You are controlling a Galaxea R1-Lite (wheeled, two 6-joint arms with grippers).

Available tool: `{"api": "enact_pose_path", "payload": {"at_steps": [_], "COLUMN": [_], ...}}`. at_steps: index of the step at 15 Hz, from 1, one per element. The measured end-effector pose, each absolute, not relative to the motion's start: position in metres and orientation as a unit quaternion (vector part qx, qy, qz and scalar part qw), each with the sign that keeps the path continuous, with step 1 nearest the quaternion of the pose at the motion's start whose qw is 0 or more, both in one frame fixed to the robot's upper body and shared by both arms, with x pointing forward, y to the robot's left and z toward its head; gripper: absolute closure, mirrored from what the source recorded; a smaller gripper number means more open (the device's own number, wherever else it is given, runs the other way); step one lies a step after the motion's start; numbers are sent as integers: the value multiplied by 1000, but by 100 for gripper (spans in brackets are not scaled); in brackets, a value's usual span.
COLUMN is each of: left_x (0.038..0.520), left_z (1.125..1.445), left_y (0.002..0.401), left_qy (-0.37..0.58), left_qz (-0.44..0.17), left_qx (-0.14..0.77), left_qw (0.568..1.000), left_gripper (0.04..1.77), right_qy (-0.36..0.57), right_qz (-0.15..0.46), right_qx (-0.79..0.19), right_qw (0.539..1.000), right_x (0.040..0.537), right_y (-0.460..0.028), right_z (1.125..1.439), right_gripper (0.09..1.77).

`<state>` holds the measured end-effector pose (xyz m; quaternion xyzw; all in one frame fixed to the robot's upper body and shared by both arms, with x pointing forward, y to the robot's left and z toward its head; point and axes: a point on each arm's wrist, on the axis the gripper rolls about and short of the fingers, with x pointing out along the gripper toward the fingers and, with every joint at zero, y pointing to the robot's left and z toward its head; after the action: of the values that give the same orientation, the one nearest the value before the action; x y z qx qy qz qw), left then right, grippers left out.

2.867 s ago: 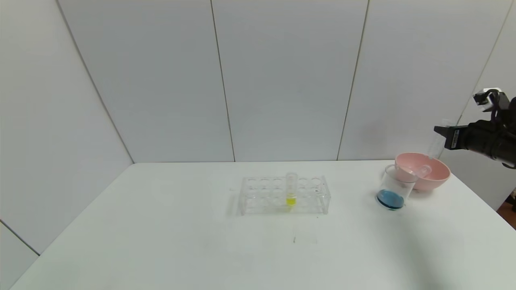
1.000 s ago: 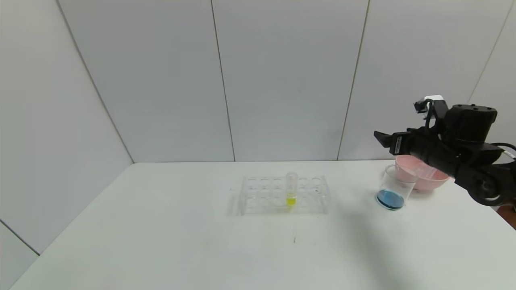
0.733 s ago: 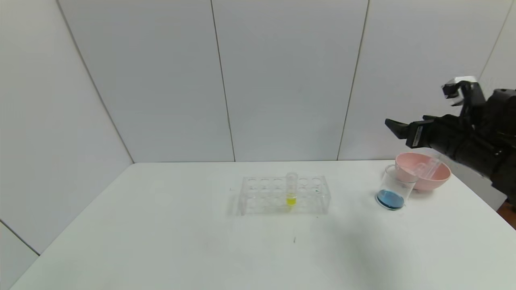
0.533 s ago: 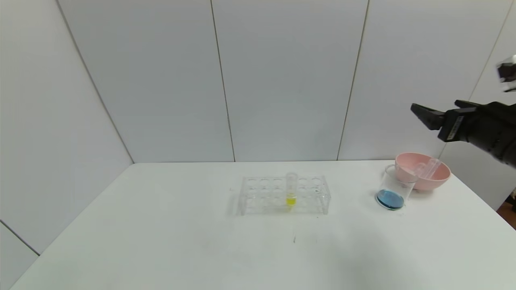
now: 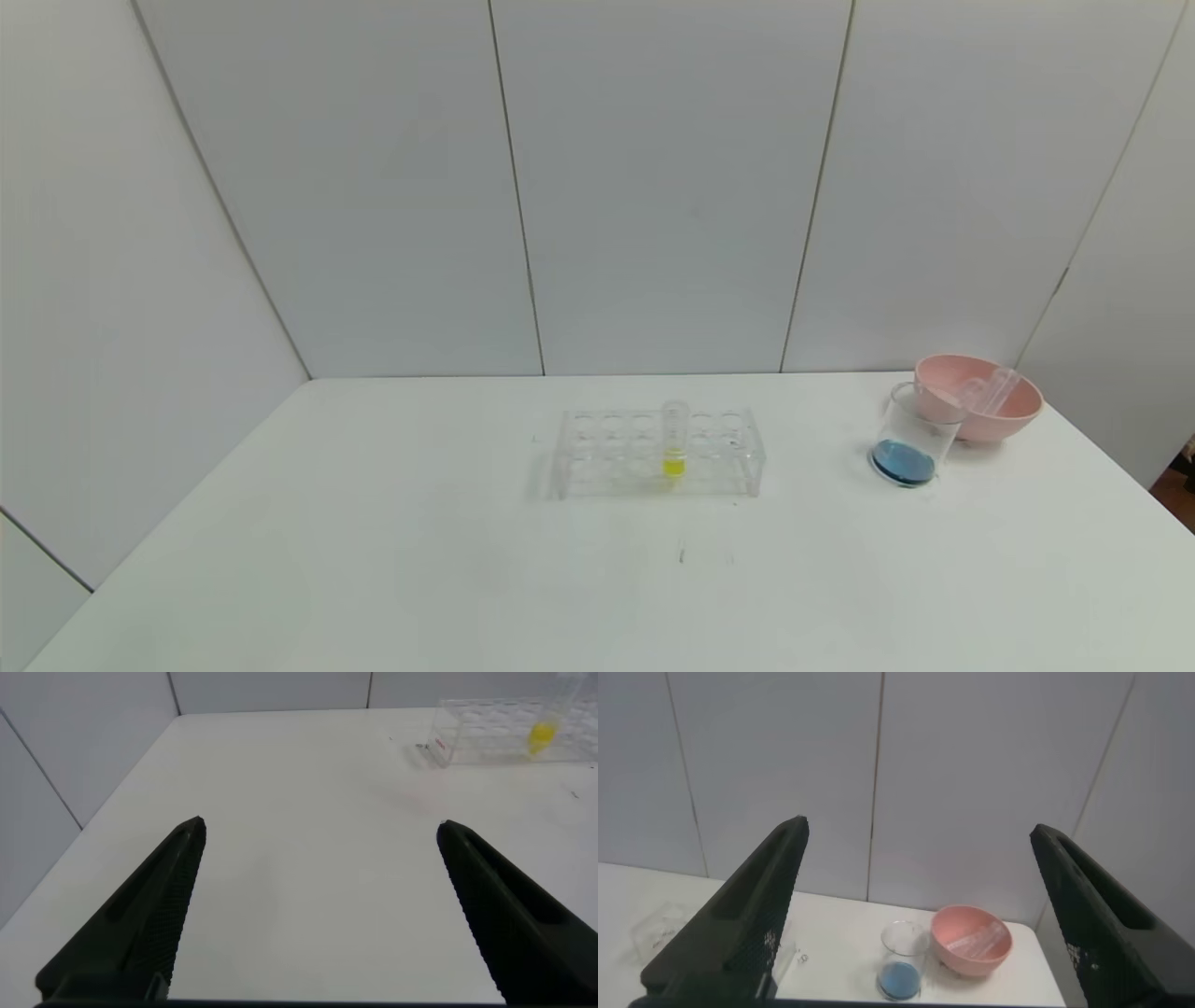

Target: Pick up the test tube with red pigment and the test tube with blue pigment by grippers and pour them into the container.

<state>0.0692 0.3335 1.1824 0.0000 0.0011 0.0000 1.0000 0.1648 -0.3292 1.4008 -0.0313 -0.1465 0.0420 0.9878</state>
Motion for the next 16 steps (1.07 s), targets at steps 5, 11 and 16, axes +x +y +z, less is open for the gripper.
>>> {"api": "enact_pose_path", "payload": {"at_steps": [5, 11, 16], "left_x": [69, 69, 69], "left_z": [1182, 1182, 1182], "left_y": [334, 334, 334], "left_qy": [1, 1, 1], "left_qz": [0, 0, 0], "left_qx": [0, 0, 0], "left_qw": [1000, 1000, 1000], "left_gripper": [5, 5, 5], "right_qy": [-222, -299, -180], "right_qz": [-10, -12, -20], "right_qx": [-44, -34, -24], "right_qw": [974, 954, 983], "right_x": [76, 20, 54], "right_y": [-338, -337, -337], "right_z": [1386, 1321, 1237], "right_gripper": [16, 16, 16]}}
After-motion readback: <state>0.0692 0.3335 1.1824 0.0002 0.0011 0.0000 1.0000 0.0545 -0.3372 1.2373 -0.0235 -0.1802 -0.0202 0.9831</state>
